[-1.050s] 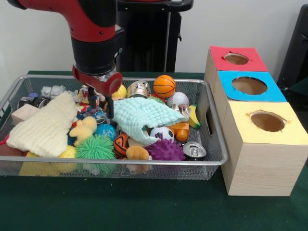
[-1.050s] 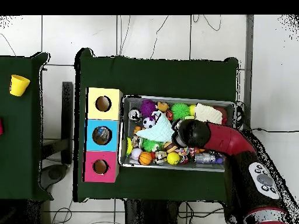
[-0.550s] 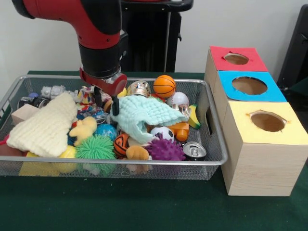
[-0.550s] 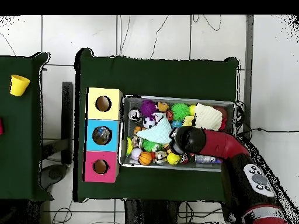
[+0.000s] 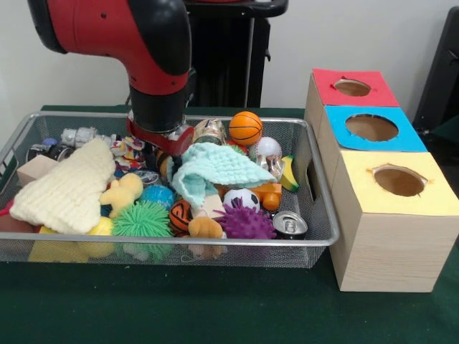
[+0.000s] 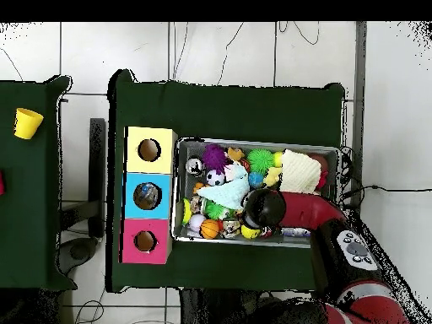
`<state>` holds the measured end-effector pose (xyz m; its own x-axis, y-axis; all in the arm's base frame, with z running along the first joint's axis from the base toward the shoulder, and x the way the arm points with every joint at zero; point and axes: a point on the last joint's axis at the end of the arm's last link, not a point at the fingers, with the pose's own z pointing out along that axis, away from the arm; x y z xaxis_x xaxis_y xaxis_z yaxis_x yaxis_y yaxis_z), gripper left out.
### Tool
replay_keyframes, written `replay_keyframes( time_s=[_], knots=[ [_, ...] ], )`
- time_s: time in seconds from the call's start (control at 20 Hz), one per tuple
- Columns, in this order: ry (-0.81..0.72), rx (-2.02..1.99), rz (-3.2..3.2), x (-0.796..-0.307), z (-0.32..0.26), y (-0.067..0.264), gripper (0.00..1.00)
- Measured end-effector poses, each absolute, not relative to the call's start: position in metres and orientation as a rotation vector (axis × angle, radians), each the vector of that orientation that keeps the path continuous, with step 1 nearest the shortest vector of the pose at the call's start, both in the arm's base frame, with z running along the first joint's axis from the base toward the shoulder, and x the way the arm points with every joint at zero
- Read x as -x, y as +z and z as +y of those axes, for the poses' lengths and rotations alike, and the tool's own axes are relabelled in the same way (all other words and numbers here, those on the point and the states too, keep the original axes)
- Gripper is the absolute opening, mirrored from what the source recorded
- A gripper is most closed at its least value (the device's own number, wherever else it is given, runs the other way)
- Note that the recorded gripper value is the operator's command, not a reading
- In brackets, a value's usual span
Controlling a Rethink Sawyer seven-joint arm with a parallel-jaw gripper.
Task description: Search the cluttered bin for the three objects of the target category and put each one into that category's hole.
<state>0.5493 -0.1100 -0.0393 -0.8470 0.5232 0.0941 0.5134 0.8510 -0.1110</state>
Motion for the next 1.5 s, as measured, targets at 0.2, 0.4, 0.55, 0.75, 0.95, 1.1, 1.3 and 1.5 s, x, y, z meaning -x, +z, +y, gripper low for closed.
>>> replay_keyframes(
  time_s=[0.2, 0.4, 0.55, 0.75, 0.95, 1.1, 1.3, 1.5],
  knots=[
    [0.18, 0.712, -2.985, -0.548, -0.105, -0.055, 1.0],
    [0.236, 0.638, -3.027, -0.548, -0.104, -0.059, 1.0],
    [0.267, 0.604, -3.037, -0.548, -0.103, -0.058, 1.0],
    [0.304, 0.576, -3.047, -0.55, -0.106, -0.057, 1.0],
    [0.344, 0.57, -3.057, -0.554, -0.112, -0.054, 1.0],
    [0.401, 0.54, -3.075, -0.561, -0.121, -0.051, 1.0],
    [0.485, 0.476, -3.093, -0.566, -0.129, -0.049, 1.0],
    [0.577, 0.392, -3.107, -0.572, -0.135, -0.047, 1.0]
  ],
)
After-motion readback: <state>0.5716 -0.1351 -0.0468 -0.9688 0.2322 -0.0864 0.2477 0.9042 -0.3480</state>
